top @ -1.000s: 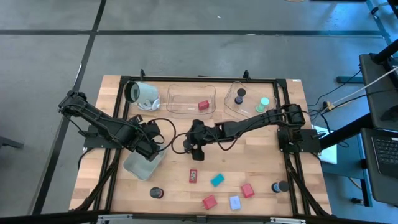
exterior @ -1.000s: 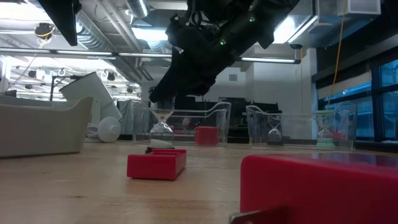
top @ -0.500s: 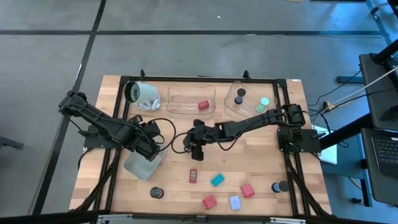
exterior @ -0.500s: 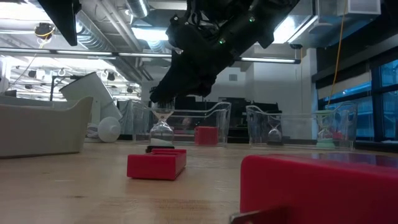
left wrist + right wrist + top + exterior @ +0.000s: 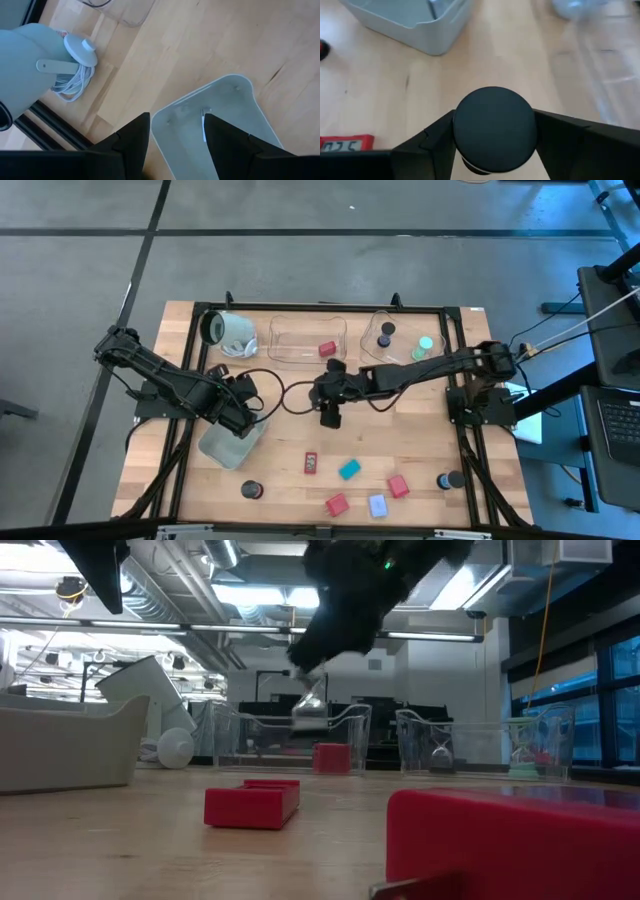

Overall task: Pick & Place Office items
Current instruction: Put the white hourglass into the right transparent bin

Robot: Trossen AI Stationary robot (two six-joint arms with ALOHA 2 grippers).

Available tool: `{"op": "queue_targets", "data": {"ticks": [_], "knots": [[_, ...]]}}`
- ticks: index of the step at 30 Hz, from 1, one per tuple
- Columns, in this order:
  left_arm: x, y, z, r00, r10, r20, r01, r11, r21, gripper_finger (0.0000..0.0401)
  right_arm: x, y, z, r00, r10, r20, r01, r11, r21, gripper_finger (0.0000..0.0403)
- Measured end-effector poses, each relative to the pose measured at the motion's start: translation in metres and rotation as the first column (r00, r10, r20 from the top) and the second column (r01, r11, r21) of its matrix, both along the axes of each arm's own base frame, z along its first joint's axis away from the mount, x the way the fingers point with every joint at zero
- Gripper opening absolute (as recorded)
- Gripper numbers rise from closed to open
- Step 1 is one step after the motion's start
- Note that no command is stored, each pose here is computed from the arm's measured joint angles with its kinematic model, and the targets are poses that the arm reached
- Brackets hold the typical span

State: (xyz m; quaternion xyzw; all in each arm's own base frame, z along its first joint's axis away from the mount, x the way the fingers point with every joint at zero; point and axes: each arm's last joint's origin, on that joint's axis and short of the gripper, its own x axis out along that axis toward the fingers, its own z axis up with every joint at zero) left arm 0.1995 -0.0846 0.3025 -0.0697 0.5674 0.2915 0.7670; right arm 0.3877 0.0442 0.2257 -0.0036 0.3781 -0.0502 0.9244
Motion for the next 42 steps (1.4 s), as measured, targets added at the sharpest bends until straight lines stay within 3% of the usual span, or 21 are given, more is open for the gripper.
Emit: {"op": "queue_targets", "data": {"ticks": [12, 18, 23, 26, 33, 42], "knots": [[0.002, -0.001, 0.0, 1.0, 0.002, 0.019, -0.001, 1.0, -0.009, 0.0184, -0.062, -0.023, 0.062, 0.979, -0.192, -0.07, 0.182, 0.975, -0.129, 0.0213], [0.005, -0.001, 0.001, 0.998, 0.002, 0.062, -0.002, 1.0, 0.007, 0.0184, -0.103, -0.037, 0.093, 0.944, -0.324, -0.06, 0.306, 0.929, -0.208, 0.0213], [0.006, 0.0, 0.001, 0.996, 0.001, 0.092, -0.006, 0.998, 0.061, 0.0184, -0.133, -0.056, 0.109, 0.895, -0.443, -0.055, 0.424, 0.881, -0.211, 0.0213], [0.006, 0.001, 0.002, 0.994, 0.001, 0.107, -0.01, 0.996, 0.088, 0.0184, -0.144, -0.074, 0.098, 0.857, -0.512, -0.066, 0.488, 0.845, -0.217, 0.0213], [0.007, 0.001, 0.002, 0.992, -0.002, 0.123, -0.012, 0.993, 0.115, 0.0184, -0.17, -0.108, 0.043, 0.742, -0.654, -0.145, 0.617, 0.752, -0.231, 0.0213], [0.008, 0.001, 0.003, 0.989, -0.002, 0.149, -0.018, 0.991, 0.133, 0.0184, -0.185, -0.134, -0.008, 0.685, -0.715, -0.138, 0.698, 0.699, -0.157, 0.0213]]}}
